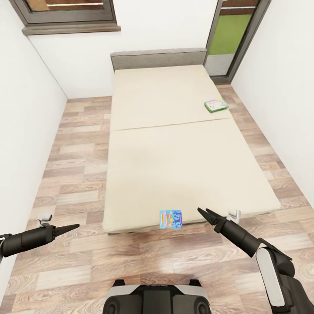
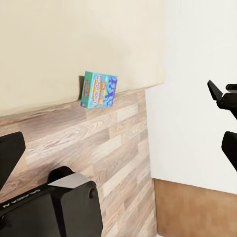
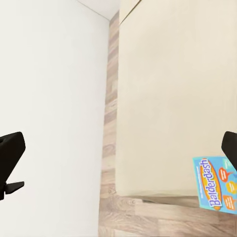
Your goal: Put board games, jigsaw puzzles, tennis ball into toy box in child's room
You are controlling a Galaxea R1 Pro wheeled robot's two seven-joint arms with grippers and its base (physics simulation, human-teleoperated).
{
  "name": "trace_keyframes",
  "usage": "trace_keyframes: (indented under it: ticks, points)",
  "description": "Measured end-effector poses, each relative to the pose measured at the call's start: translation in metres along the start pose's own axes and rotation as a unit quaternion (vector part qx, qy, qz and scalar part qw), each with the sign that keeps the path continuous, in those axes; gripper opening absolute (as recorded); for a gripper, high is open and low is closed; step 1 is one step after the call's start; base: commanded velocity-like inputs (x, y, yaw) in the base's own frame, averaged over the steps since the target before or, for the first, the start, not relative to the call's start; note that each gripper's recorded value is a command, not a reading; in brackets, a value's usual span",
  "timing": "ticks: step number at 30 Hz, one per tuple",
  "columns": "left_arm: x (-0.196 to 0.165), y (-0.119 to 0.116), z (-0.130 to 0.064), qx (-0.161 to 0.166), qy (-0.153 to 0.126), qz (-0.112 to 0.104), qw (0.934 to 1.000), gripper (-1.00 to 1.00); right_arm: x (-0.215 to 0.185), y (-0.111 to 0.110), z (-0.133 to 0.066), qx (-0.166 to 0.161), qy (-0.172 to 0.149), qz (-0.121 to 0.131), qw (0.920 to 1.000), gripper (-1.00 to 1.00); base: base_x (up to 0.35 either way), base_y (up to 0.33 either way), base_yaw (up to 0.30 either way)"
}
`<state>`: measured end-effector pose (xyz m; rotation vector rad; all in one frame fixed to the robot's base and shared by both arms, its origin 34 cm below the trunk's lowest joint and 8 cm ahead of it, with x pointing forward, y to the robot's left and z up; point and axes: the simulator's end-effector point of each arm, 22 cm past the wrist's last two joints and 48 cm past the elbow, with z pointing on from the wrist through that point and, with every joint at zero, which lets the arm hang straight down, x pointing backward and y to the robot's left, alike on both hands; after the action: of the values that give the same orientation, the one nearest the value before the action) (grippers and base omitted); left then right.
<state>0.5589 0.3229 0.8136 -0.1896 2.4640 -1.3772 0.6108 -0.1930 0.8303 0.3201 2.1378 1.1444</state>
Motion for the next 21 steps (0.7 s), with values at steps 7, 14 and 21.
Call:
trace_keyframes:
  ticks: [7, 14, 21]
  points:
    - [-0.003, -0.004, -0.002, 0.002, -0.003, 0.005, 1.0, 1.0, -0.003, 0.003, -0.001, 0.0, -0.001, -0.006, 1.0, 1.0, 0.0, 0.0, 0.0]
    - [-0.006, -0.008, -0.003, 0.002, -0.005, 0.01, 0.9999, 1.0, -0.006, 0.008, -0.001, -0.004, -0.004, -0.008, 1.0, 1.0, 0.0, 0.0, 0.0]
    - [-0.009, -0.012, -0.005, 0.002, -0.008, 0.014, 0.9999, 1.0, -0.01, 0.013, -0.002, -0.007, -0.008, -0.011, 0.9999, 1.0, 0.0, 0.0, 0.0]
